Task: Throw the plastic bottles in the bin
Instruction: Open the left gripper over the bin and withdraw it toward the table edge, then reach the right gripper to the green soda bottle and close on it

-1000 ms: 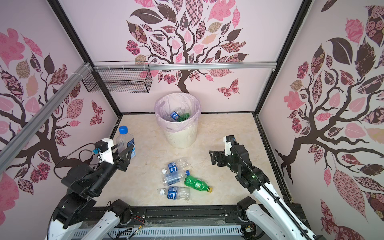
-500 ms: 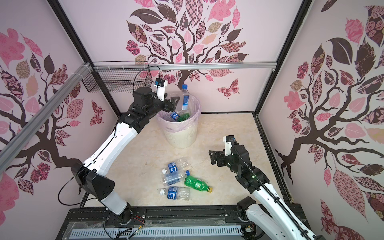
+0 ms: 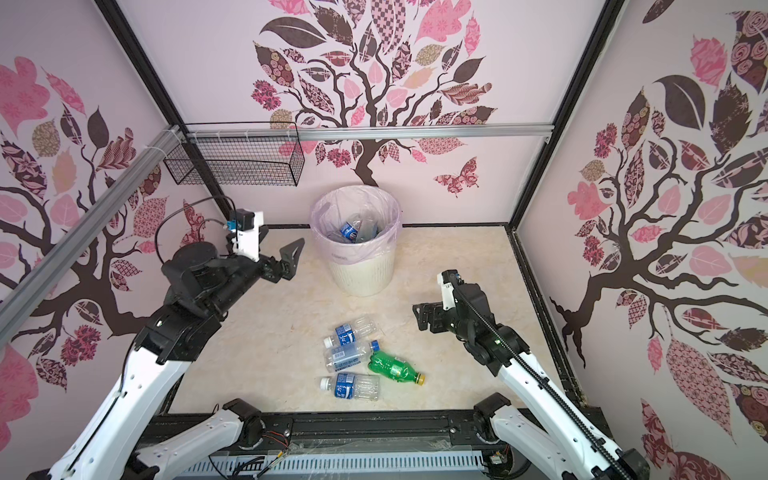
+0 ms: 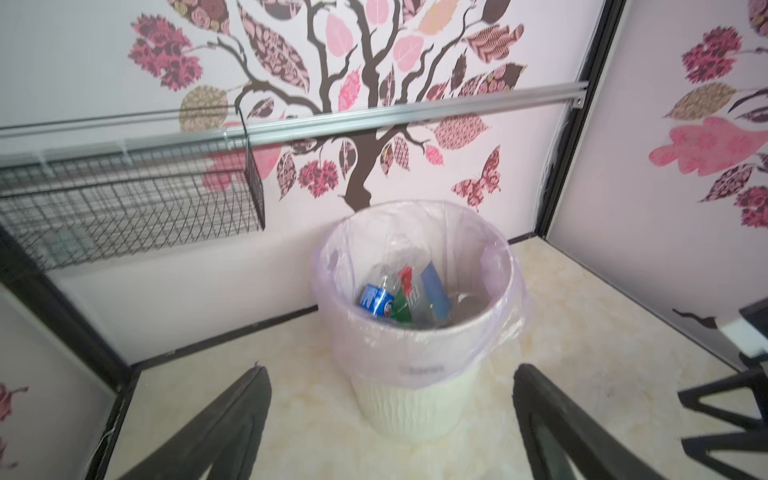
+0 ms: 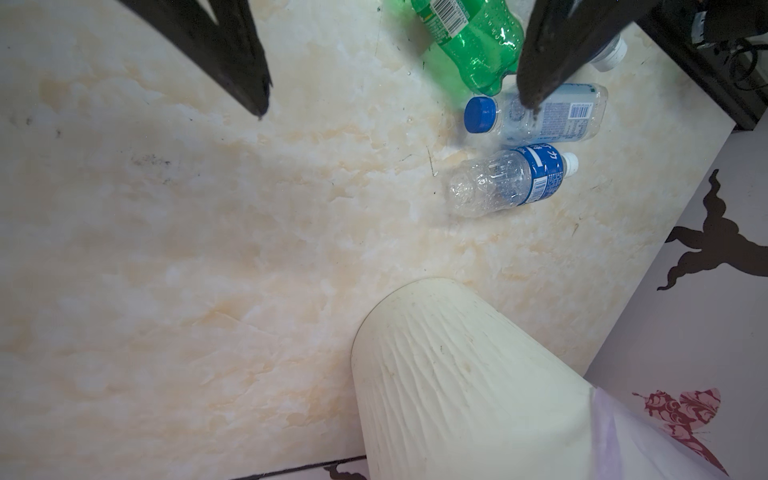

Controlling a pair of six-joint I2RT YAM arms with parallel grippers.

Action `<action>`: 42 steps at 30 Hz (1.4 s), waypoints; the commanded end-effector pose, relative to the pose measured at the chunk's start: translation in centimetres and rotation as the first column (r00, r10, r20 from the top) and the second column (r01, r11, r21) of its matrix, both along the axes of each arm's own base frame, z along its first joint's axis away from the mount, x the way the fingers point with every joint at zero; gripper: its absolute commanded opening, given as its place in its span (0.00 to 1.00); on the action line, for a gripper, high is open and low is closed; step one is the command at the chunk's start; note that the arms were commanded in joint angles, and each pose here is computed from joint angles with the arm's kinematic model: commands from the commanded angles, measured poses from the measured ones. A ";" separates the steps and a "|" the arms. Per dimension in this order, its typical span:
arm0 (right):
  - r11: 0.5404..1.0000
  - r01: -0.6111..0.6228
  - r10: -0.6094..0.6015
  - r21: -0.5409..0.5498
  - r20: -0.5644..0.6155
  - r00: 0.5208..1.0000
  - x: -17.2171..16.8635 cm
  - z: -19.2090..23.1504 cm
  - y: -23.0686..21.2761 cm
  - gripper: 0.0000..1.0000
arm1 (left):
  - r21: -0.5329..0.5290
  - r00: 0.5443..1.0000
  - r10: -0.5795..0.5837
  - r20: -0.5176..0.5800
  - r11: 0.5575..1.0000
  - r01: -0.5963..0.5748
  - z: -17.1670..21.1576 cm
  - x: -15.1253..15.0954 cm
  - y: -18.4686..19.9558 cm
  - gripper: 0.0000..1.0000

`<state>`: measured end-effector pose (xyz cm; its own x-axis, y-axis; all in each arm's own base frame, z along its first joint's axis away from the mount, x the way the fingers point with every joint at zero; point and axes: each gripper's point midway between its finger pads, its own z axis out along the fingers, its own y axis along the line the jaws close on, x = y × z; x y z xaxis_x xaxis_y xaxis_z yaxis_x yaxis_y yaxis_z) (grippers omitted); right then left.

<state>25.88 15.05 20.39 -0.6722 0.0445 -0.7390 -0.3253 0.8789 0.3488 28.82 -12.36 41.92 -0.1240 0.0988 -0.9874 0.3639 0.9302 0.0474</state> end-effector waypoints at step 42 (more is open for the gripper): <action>0.578 -0.716 0.437 -0.393 -0.591 0.678 -9.1 -16.0 10.6 0.80 | -0.115 0.903 0.222 -0.369 0.953 -0.281 -15.7 -0.6 9.3 0.98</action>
